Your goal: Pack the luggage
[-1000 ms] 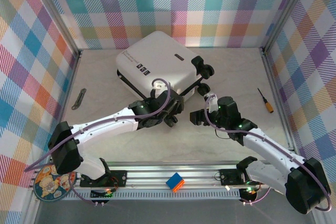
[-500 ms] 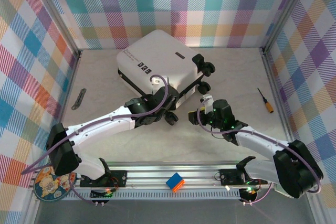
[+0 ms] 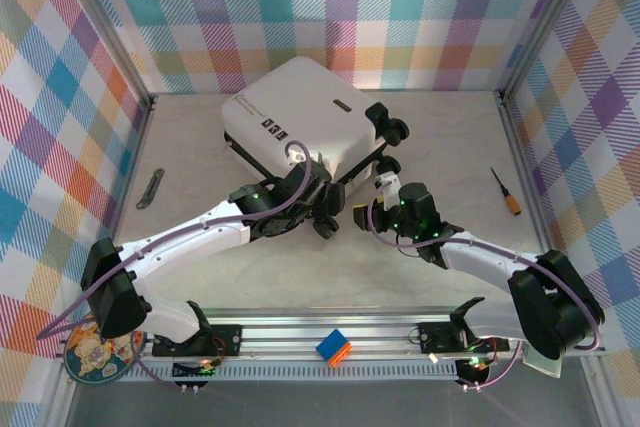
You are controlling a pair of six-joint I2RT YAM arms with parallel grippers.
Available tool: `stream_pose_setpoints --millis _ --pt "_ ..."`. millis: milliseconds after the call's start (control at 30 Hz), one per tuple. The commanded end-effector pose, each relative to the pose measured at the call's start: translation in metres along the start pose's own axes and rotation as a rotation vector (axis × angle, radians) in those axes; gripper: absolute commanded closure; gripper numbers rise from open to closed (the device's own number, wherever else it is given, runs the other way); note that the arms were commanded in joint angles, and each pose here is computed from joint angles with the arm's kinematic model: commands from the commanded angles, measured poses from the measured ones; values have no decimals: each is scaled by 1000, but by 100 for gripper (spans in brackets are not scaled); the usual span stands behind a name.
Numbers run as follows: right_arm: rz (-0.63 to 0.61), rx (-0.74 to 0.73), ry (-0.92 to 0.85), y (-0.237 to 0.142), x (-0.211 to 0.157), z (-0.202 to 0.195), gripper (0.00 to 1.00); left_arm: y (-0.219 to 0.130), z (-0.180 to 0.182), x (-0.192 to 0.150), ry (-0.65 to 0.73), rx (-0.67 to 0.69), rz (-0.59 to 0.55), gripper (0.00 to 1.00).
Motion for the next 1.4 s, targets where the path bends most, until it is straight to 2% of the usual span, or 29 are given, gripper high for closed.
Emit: stream_pose_setpoints --millis 0,267,333,433,567,767,867,1067,1200,1267,1367 --pt "-37 25 -42 0 12 7 34 12 -8 -3 -8 -27 47 10" --pt "-50 11 -68 -2 14 2 34 28 -10 -8 -11 10 82 16" --pt "-48 16 -73 -2 13 1 34 27 -9 -7 -7 22 77 25" --pt "-48 21 -77 0 11 1 35 23 -3 -4 15 56 71 43" --pt "-53 36 -77 0 8 2 35 11 8 -2 58 99 63 49" --pt "-59 70 -77 1 7 5 37 -12 29 -5 171 127 83 51" --pt "-63 71 -78 5 7 5 37 -21 47 -7 222 194 101 51" --pt "-69 81 -101 24 11 4 40 -30 67 -5 203 195 109 52" --pt "-53 174 -127 36 13 15 42 -36 76 -2 187 200 96 52" --pt "-76 188 -131 42 18 16 43 -37 75 -2 179 176 93 49" --pt "-95 193 -142 50 23 15 43 -41 72 1 156 144 73 35"
Point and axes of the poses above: each hand's point on the last joint's axis, 136 mm out from that joint toward the fingers, its own y axis out along the fingers, its own z axis along the line the jaws close on, x = y × z, the point moved 5 cm from there along -y, back along the fingers, and after that the axes turned 6 degrees about y, right-handed, at the moved point
